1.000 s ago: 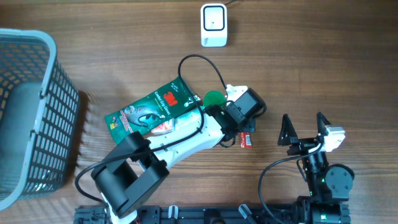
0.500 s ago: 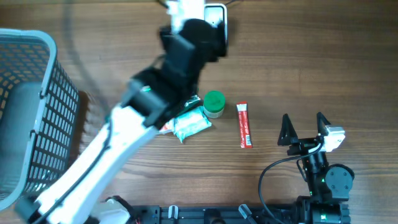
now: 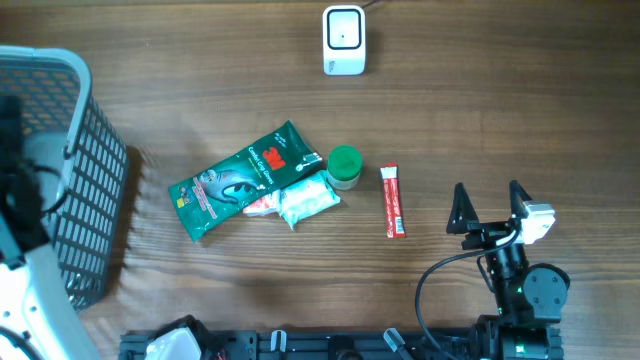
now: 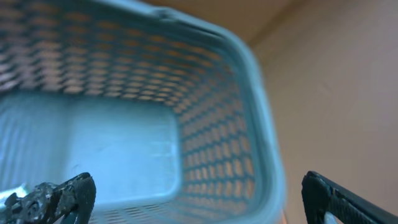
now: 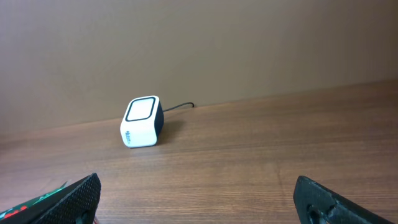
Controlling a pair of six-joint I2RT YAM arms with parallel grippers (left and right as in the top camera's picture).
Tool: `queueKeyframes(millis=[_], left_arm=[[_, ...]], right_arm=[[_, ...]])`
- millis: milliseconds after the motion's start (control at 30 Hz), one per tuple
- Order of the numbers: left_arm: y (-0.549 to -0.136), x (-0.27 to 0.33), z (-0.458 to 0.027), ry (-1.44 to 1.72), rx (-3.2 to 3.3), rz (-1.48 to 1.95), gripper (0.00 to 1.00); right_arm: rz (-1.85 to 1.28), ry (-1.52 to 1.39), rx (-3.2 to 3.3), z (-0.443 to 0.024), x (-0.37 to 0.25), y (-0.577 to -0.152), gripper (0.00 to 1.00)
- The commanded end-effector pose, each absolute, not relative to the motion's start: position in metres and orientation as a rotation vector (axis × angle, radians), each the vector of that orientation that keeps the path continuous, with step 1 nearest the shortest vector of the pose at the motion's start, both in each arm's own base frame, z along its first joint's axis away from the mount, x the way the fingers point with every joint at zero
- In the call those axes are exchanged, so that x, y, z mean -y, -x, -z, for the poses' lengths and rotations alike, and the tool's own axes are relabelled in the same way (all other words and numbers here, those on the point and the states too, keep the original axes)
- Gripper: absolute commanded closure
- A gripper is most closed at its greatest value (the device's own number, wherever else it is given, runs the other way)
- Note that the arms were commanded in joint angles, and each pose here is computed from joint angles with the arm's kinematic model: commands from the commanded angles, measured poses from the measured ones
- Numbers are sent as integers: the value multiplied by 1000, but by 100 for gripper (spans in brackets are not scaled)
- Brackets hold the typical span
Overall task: Scan the item barcode
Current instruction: 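Reach the left gripper into the basket and grasp the green-white tube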
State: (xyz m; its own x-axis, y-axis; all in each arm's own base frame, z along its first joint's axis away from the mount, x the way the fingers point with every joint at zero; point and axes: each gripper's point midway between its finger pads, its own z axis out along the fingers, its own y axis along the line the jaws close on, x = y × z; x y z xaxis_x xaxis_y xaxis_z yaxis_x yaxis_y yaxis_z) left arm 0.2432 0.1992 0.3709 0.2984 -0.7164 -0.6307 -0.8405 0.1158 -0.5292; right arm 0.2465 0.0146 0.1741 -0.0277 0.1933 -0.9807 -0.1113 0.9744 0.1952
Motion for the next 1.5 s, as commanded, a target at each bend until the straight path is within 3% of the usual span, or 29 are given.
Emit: queueKeyframes(millis=[0, 133, 233, 367, 567, 900, 1467], left_arm=[[-230, -221, -337, 1937, -1303, -18, 0], [-207, -243, -282, 2263, -1249, -20, 0], [-213, -245, -259, 2333, -1314, -7, 0], [-214, -246, -237, 2305, -1532, -78, 0], [-157, -227, -218, 2678, -1354, -169, 0], [-137, -243, -163, 2948, -1399, -286, 0], [-111, -223, -90, 3057, -1495, -451, 0]], right_arm=[[-232, -56, -1572, -176, -14, -246, 0], [-232, -56, -1572, -176, -14, -246, 0], [-232, -56, -1572, -176, -14, -246, 0], [-233, -56, -1572, -176, -14, -246, 0], [-232, -56, -1572, -176, -14, -246, 0], [-233, -56, -1572, -176, -14, -246, 0], [-233, -56, -1572, -176, -14, -246, 0]])
